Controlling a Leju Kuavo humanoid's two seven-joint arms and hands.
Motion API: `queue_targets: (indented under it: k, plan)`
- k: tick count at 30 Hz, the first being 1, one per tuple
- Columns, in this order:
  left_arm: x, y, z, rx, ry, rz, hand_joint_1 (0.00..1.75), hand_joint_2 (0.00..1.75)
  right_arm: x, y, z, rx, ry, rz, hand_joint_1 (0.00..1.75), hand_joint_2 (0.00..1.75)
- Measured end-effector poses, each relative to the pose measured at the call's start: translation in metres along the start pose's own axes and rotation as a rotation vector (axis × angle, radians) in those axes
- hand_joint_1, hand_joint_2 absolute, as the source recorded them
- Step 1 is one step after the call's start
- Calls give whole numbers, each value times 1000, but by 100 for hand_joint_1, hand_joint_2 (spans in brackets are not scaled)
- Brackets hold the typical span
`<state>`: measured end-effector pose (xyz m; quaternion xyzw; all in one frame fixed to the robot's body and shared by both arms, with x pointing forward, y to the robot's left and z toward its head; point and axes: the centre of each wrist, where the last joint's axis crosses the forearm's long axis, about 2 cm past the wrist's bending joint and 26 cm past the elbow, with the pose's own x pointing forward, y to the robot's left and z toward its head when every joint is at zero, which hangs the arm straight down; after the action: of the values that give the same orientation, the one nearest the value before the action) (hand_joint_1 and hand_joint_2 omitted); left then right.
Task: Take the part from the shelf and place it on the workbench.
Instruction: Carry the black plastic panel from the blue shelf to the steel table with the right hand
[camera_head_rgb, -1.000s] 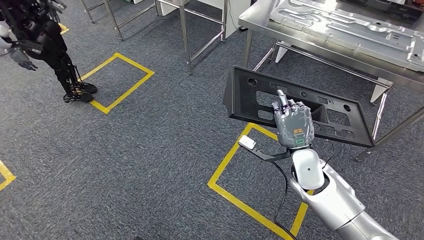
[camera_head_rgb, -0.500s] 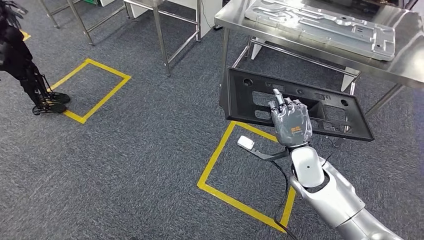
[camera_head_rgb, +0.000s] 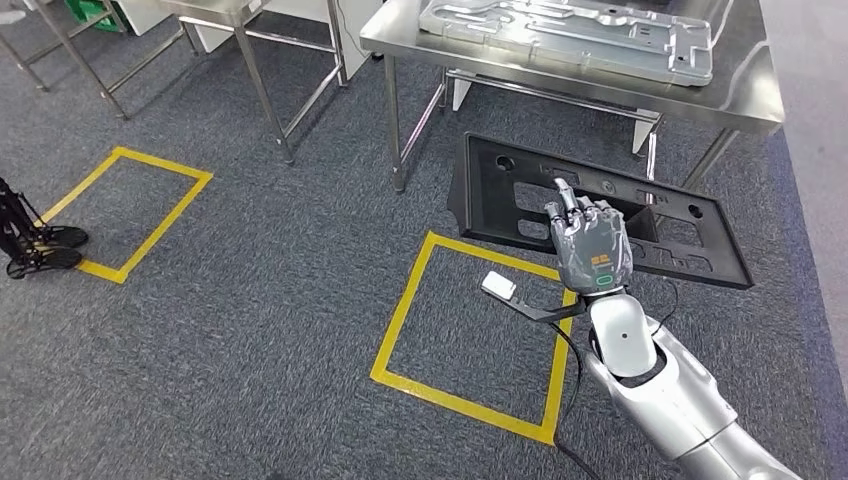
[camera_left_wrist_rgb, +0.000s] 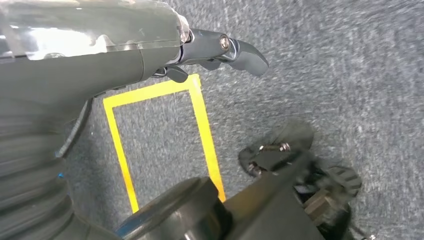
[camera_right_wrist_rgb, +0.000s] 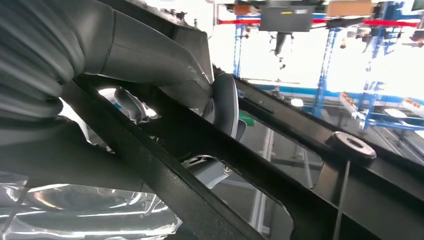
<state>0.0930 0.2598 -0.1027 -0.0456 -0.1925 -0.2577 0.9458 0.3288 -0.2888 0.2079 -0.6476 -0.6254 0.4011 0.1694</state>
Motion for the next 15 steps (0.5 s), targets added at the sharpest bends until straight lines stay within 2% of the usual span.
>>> queue_targets:
  k: [15]
  plan:
    - [1,-2,0,-4,-7,-2,0,175,3,-1,4,7,11,-8,175,175]
